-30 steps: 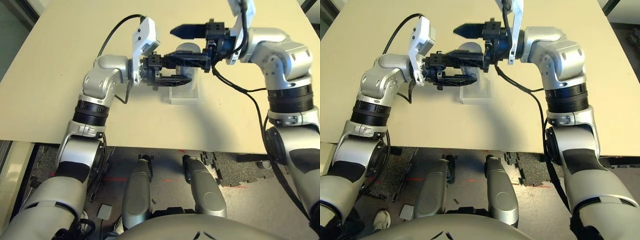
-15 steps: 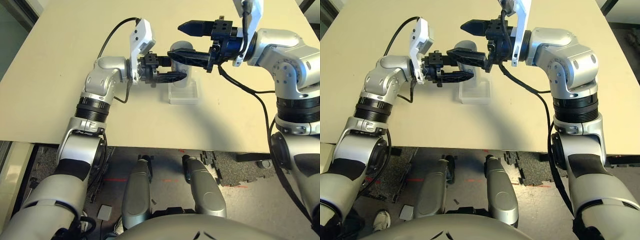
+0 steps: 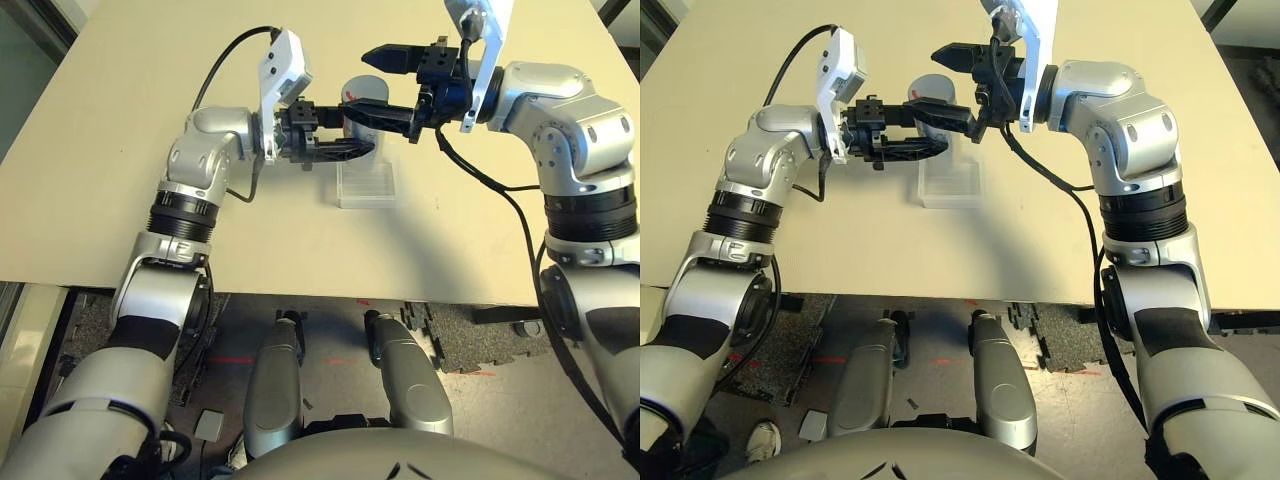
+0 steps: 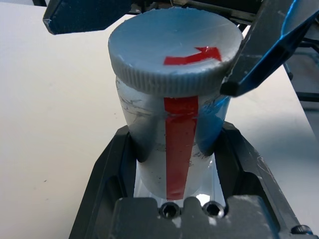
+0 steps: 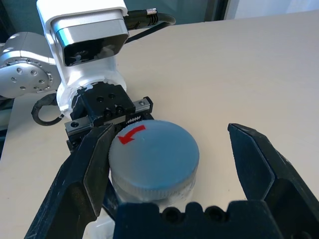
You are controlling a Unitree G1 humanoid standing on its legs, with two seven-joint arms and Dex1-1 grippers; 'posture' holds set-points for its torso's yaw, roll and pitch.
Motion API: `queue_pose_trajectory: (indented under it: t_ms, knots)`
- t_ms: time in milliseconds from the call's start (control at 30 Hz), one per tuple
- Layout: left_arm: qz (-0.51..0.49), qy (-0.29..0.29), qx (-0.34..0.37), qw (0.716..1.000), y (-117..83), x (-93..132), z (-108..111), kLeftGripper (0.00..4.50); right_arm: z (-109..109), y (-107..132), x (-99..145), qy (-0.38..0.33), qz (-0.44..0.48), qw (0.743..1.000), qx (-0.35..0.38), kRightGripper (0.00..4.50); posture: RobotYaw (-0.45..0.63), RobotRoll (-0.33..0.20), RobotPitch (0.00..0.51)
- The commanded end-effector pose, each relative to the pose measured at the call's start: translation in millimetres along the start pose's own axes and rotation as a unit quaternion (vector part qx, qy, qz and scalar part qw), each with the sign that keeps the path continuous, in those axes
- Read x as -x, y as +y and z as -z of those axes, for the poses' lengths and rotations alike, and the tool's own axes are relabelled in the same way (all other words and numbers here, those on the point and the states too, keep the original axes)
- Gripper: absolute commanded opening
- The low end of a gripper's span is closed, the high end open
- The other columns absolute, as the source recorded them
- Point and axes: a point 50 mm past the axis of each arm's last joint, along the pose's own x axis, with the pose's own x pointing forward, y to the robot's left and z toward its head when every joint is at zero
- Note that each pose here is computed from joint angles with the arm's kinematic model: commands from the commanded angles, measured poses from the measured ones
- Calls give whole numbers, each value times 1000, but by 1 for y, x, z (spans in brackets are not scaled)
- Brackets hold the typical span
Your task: Pour the medicine from the bottle into the box.
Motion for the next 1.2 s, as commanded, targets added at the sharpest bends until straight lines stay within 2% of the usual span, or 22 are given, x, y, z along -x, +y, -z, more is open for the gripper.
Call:
queue_pose_trajectory:
  t_ms: [33,300,467,600,733,1000,1200]
  knots:
    - [3,6,-1,1000,-2,5,3,2439,10,-9,14,21,35,999,-11,4500,14,0,221]
    - [-11,12,3,1000,1,11,8,2438,7,-15,42,25,63,997,-29,4500,7,0,215]
    - [-17,14,5,1000,3,14,10,2438,5,-9,50,30,54,997,-40,4500,-2,0,215]
    - [-18,16,6,1000,6,13,11,2438,-5,9,40,14,5,998,-56,4500,-12,0,217]
    - [-16,17,5,1000,7,11,11,2438,-11,16,24,0,-8,999,-49,4500,-22,0,215]
    - [-9,14,3,1000,7,7,11,2438,-6,8,-3,9,28,1000,-11,4500,-22,0,216]
    - [-8,13,4,1000,6,7,11,2438,-3,7,-9,7,30,999,-9,4500,-10,0,225]
